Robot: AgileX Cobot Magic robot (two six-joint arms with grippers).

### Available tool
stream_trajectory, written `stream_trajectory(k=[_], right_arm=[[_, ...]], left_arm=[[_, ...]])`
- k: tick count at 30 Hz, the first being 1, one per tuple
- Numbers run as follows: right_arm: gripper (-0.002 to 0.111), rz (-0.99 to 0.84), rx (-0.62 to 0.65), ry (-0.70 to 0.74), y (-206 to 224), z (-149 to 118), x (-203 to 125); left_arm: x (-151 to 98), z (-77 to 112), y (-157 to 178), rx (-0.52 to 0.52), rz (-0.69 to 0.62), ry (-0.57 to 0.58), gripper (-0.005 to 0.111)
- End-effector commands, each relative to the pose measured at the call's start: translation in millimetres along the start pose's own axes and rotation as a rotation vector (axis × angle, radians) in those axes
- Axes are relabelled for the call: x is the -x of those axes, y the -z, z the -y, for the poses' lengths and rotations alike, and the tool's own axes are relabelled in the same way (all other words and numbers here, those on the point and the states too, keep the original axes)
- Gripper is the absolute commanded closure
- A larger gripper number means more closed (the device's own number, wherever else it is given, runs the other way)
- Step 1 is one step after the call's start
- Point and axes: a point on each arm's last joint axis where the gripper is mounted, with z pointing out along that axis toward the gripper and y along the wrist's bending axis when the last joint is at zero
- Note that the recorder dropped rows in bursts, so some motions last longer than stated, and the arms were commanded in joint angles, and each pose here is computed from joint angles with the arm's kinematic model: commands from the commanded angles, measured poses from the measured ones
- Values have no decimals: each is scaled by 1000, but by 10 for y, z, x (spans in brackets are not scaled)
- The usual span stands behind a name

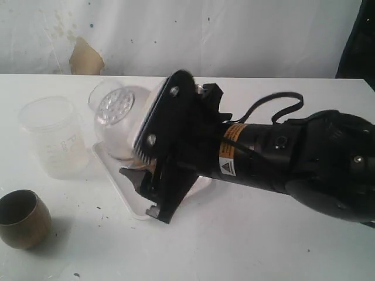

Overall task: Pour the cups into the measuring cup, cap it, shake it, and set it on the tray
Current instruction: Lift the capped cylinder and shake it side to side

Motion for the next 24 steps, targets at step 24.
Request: stream_trajectory(k=[24], right_arm=[[108, 93, -132, -817, -217, 225, 44]], left_arm=[[-17, 0, 0, -3, -3, -4, 107]])
